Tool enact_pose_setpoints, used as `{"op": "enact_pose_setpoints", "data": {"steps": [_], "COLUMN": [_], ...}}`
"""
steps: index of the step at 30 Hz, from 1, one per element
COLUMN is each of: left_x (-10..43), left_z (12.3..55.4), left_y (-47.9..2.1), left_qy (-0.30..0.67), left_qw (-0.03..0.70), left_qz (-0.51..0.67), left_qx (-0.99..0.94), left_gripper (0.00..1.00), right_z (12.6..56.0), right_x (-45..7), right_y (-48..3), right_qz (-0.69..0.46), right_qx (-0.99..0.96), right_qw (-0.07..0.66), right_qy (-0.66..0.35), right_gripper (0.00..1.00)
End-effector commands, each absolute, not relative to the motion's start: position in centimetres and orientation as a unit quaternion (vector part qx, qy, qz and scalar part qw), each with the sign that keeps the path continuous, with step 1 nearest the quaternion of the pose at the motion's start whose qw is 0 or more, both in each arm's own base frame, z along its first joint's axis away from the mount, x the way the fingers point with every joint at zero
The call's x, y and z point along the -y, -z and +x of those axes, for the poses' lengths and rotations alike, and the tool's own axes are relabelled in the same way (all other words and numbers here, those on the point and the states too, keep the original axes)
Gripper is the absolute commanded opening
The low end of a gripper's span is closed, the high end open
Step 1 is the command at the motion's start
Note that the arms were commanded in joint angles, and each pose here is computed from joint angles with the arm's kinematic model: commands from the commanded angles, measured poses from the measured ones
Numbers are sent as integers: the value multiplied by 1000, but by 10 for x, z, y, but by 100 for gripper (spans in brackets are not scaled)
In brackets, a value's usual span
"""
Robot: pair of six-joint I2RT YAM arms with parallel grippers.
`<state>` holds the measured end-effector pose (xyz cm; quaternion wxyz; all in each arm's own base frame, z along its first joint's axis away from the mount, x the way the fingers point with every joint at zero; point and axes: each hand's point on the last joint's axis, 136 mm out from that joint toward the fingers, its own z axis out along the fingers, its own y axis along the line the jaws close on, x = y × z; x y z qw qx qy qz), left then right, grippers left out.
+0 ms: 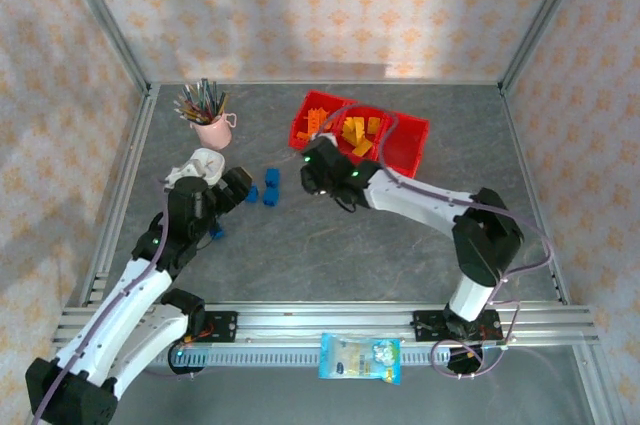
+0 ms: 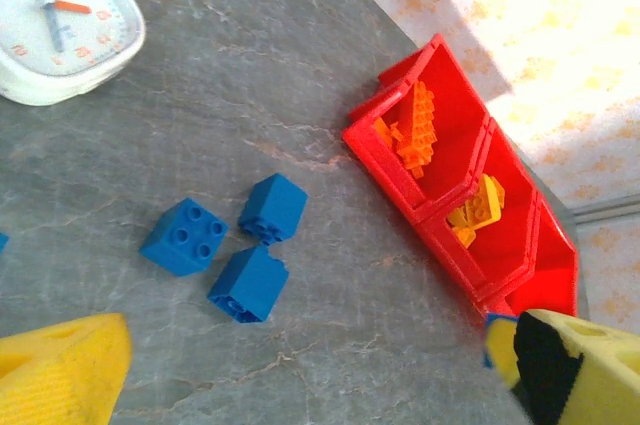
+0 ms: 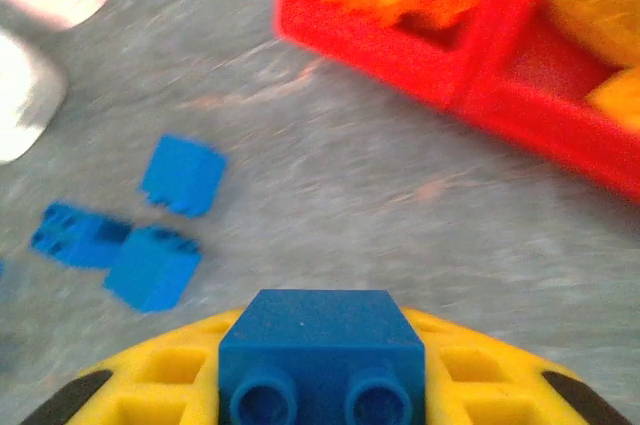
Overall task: Sort the legos into containers by color
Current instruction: Place the lego in the container.
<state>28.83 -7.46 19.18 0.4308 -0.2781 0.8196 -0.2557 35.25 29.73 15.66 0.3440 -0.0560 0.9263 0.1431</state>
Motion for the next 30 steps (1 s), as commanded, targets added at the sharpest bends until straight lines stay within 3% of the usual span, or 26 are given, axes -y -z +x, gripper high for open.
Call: {"op": "enact_pose_setpoints", "data": {"steps": [1,11,18,22,25,30], "left_x": [90,147,168,168,167,166], "left_z": [307,346,363,367,367,367], "left_y": [-220,-218,-214,-213,-212,-211], "left_qy": [293,331,336,331,328,323], "left_qw": [454,436,424,425,426,427], "left_qz": [-244,-195,-178,-178,-177,-177], "left_qx": [-805,-814,-822,-824,-825,-826], "left_gripper": [99,99,99,99,99,99], "right_z": [368,444,491,509,516,515], "right_x": [-239,-118,-84,-80,-80,-81], "right_y": [-160,-172,-147,-135,-134,-140], "right_qz": [14,166,203,203,199,194], "right_qx": [-930,-904,-899,-901,-901,-902], "right_qw": [356,395,388,382,383,384], "right_qy": [-87,-11,18,27,35,30], "right_gripper": [16,17,17,26,43,55]}}
